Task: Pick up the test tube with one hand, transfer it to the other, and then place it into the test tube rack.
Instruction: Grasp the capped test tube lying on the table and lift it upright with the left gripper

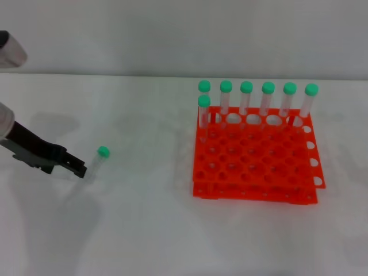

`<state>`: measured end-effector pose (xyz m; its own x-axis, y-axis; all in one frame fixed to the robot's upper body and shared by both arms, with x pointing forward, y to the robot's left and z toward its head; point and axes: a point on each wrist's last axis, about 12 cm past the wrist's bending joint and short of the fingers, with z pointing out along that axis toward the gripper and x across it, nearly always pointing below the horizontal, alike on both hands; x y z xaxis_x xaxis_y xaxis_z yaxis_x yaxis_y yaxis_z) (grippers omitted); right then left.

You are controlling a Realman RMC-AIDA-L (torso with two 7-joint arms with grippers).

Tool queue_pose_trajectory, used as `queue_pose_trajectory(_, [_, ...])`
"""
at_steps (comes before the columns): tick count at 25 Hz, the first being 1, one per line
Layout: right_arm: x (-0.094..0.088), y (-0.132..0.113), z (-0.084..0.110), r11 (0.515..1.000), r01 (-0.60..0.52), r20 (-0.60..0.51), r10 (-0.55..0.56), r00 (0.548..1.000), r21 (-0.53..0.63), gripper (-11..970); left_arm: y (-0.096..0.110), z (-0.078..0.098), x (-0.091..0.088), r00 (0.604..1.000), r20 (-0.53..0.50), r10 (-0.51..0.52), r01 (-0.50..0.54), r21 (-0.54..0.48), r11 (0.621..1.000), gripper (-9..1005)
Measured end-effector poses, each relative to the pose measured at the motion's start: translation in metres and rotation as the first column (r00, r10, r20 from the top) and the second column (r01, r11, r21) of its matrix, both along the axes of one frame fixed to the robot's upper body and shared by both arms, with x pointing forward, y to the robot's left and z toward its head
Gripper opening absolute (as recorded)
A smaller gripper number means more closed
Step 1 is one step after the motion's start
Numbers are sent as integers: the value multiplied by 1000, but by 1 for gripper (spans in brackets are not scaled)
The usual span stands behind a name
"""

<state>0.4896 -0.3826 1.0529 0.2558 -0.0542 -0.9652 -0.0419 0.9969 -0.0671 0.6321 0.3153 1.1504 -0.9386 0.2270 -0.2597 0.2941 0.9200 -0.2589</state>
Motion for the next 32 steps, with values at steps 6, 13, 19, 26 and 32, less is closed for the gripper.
queue_pose_trajectory(6, [-1, 1, -2, 1000, 0, -6, 0, 1000, 10, 860, -13, -13, 3, 1000, 20, -16, 16, 18, 1000, 884])
queue_pose_trajectory(13, [-4, 2, -5, 1000, -2, -17, 2, 1000, 19, 860, -24, -25, 4, 999, 24, -34, 33, 46, 998, 883])
queue_pose_trajectory(19, [-5, 4, -6, 1000, -3, -23, 3, 1000, 28, 860, -27, -23, 6, 999, 21, -39, 38, 66, 997, 876])
queue_pose_trajectory(26, [-6, 4, -6, 1000, -4, -21, 5, 1000, 29, 860, -31, -23, 7, 998, 11, -57, 56, 86, 995, 781])
queue_pose_trajectory(32, [-5, 4, -6, 1000, -6, -20, 7, 1000, 29, 861, -35, -27, 5, 998, -31, -63, 66, 110, 992, 599])
